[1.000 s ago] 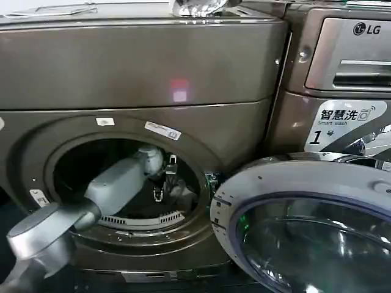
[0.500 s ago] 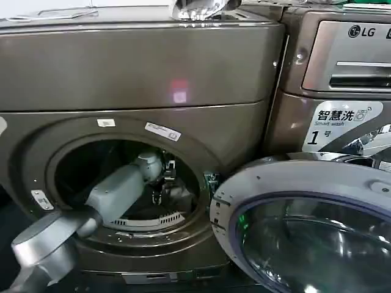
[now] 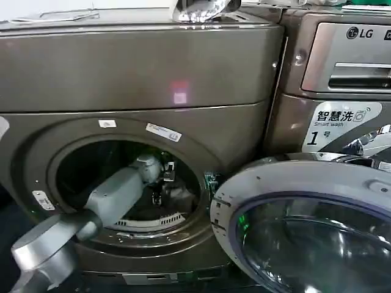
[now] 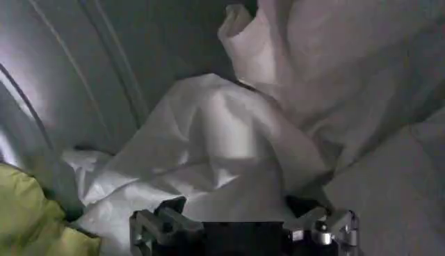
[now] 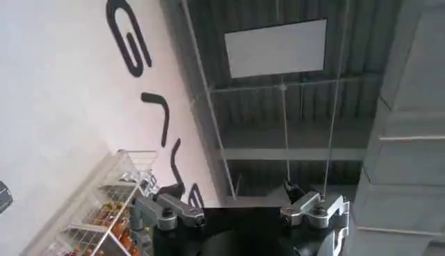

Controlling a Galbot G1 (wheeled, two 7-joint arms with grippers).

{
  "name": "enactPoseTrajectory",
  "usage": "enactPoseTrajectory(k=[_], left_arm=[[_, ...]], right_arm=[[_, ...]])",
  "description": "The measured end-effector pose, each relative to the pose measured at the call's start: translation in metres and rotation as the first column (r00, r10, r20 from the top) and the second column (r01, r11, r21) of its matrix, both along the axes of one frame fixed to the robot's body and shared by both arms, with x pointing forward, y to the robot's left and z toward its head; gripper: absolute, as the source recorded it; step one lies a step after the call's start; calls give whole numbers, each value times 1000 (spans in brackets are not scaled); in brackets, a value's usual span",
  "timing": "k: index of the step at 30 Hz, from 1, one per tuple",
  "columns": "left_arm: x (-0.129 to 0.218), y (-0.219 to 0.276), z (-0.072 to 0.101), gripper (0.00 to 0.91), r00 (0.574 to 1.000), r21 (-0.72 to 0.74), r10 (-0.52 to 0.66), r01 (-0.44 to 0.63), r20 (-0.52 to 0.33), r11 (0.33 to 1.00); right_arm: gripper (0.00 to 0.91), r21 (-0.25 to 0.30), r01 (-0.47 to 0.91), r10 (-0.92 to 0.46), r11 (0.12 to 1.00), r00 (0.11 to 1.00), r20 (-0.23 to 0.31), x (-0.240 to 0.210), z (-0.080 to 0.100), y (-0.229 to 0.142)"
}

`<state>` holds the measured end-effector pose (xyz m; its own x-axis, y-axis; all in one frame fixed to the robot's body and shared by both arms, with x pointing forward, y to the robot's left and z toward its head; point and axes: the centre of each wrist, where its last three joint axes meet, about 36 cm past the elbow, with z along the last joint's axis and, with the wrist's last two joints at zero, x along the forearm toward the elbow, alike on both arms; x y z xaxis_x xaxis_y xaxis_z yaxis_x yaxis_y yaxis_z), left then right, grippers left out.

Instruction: Grasp the clothes from the dryer.

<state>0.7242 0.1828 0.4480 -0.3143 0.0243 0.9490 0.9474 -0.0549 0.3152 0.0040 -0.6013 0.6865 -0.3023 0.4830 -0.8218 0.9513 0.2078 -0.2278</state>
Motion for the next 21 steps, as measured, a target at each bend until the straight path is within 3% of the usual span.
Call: enactPoseTrajectory(k=[5,21], left_arm=[[2,2,2,0,1000,-19,-8,8,14,1000],[1,-11,12,0,996,-113,-34,43,81,993]], right_arm=[[907,0,-6,6,1000,1000,0,2,0,1],[907,4,-12,12,1000,1000,1,5,-3,3]])
